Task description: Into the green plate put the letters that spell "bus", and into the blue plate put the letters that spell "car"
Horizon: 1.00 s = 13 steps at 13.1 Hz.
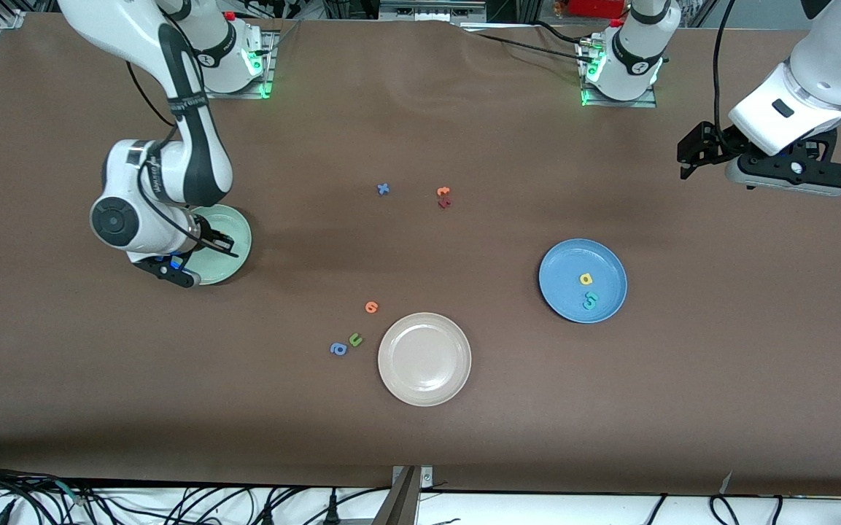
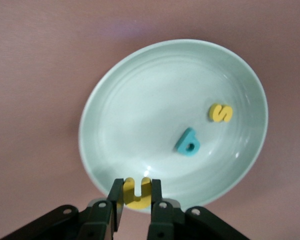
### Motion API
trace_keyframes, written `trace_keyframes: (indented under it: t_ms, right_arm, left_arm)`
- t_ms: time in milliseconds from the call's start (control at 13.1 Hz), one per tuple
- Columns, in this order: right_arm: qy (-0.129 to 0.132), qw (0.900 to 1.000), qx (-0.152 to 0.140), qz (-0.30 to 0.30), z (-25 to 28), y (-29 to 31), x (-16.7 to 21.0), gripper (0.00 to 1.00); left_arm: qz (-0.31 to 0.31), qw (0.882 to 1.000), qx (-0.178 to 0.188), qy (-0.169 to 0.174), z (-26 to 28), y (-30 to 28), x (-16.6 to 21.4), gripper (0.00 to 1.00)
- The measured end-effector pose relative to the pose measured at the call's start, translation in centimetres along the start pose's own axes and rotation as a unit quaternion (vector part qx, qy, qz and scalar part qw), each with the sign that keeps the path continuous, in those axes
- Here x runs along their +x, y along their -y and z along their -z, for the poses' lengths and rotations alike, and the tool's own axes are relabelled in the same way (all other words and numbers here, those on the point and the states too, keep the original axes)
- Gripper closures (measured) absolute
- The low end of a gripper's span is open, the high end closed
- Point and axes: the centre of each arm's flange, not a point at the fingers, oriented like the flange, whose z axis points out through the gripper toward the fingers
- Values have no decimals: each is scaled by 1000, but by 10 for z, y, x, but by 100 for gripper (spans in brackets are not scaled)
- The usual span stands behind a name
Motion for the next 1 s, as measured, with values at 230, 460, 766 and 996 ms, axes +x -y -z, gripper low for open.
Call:
trace_keyframes:
  t_ms: [230,460,766,996]
  right_arm:
    - [-9,1000,-9,11,-30,-10,-2,75]
    - [-15,1000,-5,15,-24,-8,-1,61]
    - [-3,1000,16,27,34,5,1,19]
    - [8,999,38,38,127,3,4,0]
  left_arm:
    - [0,1000,0,0,0,0,0,0]
    - [0,1000,0,0,0,0,0,0]
    - [0,1000,0,0,0,0,0,0]
    - [0,1000,0,0,0,0,0,0]
